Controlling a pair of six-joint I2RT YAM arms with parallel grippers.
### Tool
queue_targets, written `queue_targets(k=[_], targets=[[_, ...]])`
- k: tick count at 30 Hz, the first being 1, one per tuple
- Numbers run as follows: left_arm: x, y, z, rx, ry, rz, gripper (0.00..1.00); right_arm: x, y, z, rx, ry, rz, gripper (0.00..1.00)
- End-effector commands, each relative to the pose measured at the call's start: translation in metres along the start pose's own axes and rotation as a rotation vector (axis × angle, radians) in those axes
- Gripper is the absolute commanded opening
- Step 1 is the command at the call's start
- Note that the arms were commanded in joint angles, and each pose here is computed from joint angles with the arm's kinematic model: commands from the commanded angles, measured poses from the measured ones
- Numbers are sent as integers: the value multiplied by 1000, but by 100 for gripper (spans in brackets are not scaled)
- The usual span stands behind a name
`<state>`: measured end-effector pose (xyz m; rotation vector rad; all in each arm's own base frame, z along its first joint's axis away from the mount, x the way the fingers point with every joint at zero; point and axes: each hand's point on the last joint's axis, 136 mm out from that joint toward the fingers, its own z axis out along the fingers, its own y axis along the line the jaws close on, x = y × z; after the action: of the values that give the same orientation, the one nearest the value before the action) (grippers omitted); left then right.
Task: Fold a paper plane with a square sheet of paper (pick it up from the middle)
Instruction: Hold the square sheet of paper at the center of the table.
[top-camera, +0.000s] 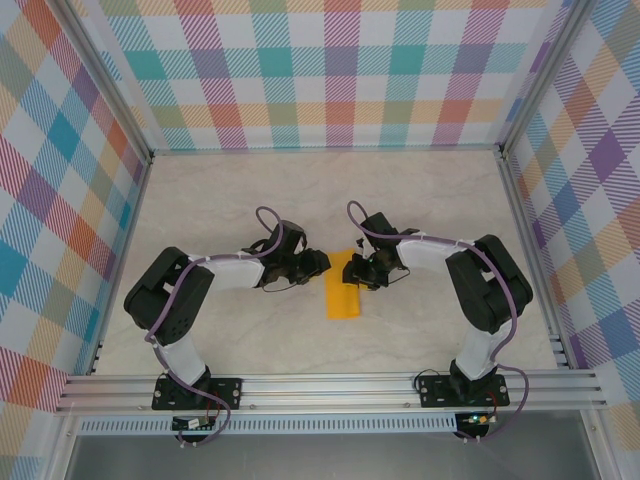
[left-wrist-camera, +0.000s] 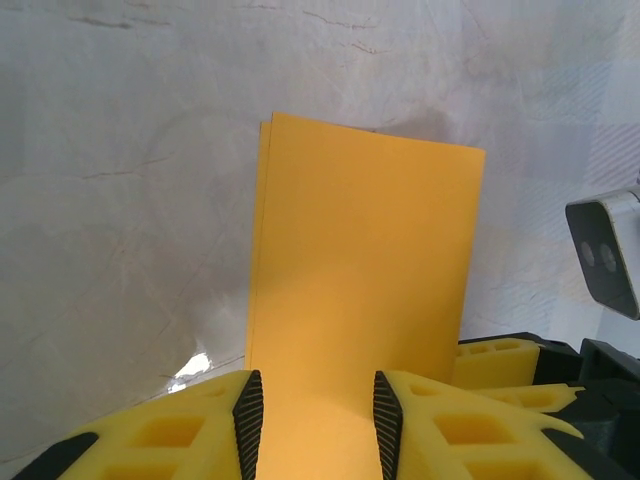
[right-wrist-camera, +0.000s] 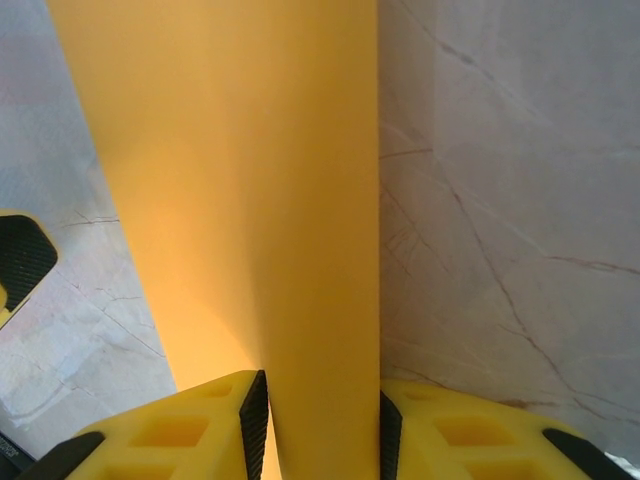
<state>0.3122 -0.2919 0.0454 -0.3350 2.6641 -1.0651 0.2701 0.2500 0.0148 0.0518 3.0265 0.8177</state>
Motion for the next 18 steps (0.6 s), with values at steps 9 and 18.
queue_targets(k=[9,18], targets=[[-2,-12,0,10,-5,22,35,20,-68,28,229,74,20,37],[3,-15,6,23,32,27,30,20,-70,31,239,82,21,37]])
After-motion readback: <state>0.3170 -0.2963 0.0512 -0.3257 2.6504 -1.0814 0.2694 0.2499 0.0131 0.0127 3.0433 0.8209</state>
